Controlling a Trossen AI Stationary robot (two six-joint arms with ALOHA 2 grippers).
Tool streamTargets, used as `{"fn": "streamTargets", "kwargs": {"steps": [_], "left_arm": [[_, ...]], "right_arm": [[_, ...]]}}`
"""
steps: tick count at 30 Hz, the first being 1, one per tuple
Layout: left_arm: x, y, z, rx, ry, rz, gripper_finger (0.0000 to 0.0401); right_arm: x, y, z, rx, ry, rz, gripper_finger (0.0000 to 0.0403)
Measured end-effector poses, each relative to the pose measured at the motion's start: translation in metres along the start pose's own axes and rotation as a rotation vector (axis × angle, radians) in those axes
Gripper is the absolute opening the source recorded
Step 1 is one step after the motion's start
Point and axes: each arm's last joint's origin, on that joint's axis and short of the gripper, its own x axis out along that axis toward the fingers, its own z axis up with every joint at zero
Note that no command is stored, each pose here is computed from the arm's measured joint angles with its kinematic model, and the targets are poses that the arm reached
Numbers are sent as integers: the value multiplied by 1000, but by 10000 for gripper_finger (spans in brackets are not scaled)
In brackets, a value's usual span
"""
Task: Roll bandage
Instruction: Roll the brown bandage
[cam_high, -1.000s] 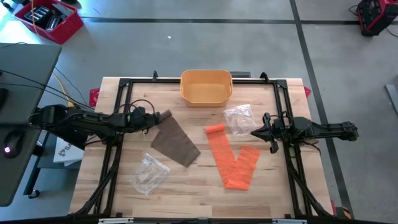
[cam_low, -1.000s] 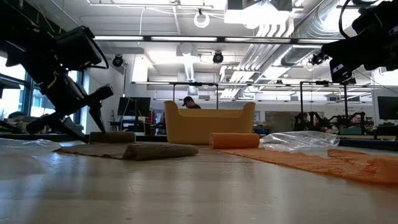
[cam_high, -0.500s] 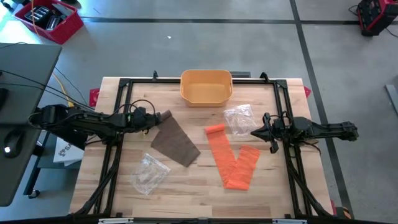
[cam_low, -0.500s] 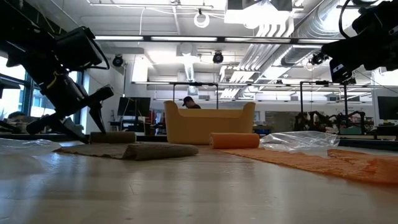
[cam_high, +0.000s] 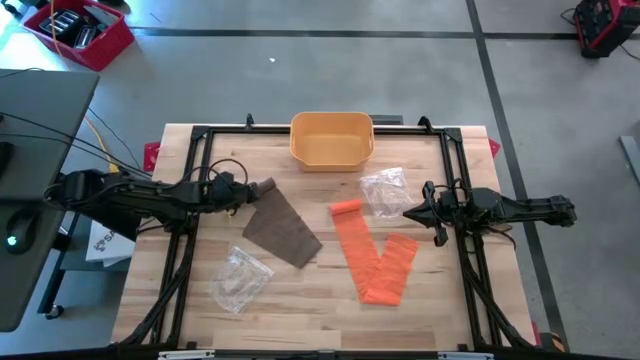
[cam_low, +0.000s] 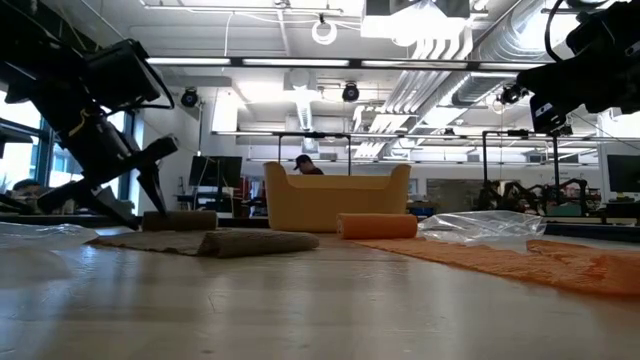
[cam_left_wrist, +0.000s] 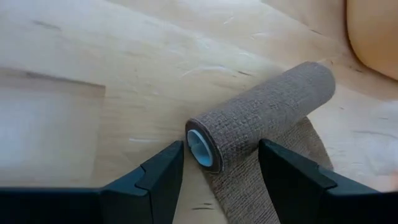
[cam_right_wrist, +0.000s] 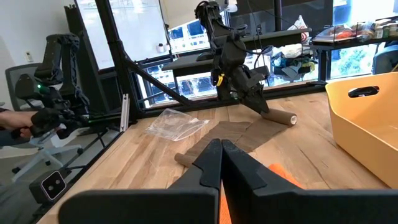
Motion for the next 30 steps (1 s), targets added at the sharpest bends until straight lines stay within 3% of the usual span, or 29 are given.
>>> {"fn": "streamTargets", "kwargs": {"steps": [10,22,30], "left_arm": [[-1,-2,1,-5,-20,-25,194],[4,-2,1,2,-87,0,125],[14,-4,-3,11,-106,20,107]], "right_arm": [[0,0,0,0,0,0,0],[0,0,0,0,0,0,0],[0,0,0,0,0,0,0]]}}
